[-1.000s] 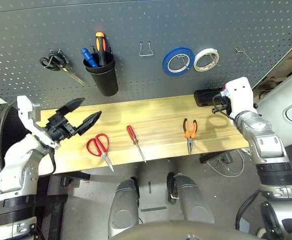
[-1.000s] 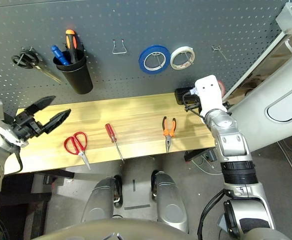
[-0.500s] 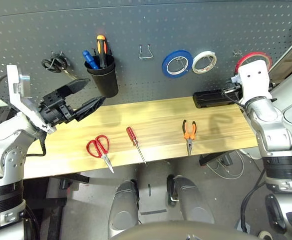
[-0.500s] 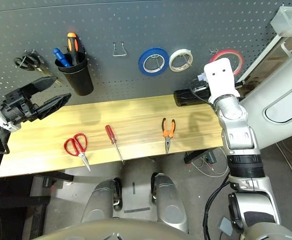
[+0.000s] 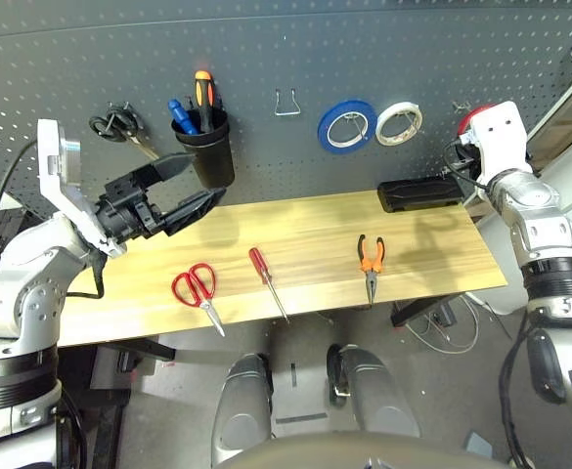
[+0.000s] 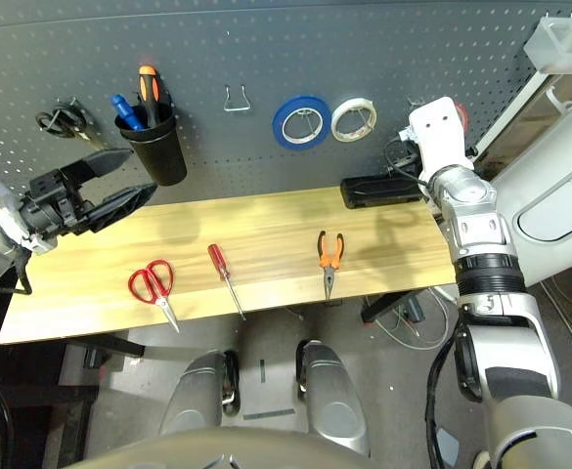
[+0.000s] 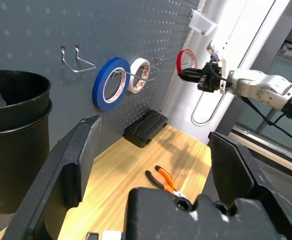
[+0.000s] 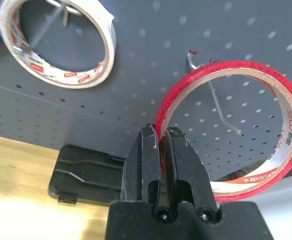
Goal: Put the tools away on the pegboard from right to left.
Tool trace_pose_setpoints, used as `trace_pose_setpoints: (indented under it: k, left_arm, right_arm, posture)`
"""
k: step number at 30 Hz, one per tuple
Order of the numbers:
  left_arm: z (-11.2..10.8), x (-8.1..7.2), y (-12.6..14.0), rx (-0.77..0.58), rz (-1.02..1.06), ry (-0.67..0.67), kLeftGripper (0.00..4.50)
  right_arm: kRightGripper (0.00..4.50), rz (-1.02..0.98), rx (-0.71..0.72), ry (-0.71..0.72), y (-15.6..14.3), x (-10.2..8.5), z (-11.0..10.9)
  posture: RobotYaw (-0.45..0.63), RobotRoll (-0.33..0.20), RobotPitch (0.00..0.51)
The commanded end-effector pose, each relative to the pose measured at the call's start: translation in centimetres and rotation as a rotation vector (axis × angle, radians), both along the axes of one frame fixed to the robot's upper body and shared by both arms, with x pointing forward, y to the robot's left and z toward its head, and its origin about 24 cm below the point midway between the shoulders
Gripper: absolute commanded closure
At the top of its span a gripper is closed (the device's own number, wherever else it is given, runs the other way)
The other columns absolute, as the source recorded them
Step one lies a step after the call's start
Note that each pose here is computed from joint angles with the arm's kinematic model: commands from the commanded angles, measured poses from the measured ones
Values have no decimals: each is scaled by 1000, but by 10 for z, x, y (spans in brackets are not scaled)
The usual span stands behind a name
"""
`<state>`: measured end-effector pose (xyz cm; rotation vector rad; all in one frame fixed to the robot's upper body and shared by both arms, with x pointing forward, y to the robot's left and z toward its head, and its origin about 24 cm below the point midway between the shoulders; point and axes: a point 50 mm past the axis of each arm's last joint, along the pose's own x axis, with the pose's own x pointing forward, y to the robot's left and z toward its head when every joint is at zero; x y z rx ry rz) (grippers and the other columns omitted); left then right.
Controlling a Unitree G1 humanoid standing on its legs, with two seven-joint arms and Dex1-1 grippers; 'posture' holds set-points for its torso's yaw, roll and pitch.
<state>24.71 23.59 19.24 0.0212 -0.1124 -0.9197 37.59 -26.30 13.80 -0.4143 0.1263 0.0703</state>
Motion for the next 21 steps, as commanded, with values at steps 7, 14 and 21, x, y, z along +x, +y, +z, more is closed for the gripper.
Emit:
trace_pose_setpoints:
  k: [7, 14, 21]
  left_arm:
    - [-5, 0, -8, -2, -17, 14, 0]
    - [-16, -2, -4, 12, -9, 64, 0]
    - [-30, -3, 2, 57, -37, 132, 0]
  right_arm:
    - [1683, 48, 6, -1, 7, 13, 4]
    - [22, 84, 102, 57, 13, -19, 14]
    - [22, 75, 252, 361, 22, -69, 36]
  posture:
    - [30, 0, 102]
    - [8, 0, 120]
    - [-57, 0, 153]
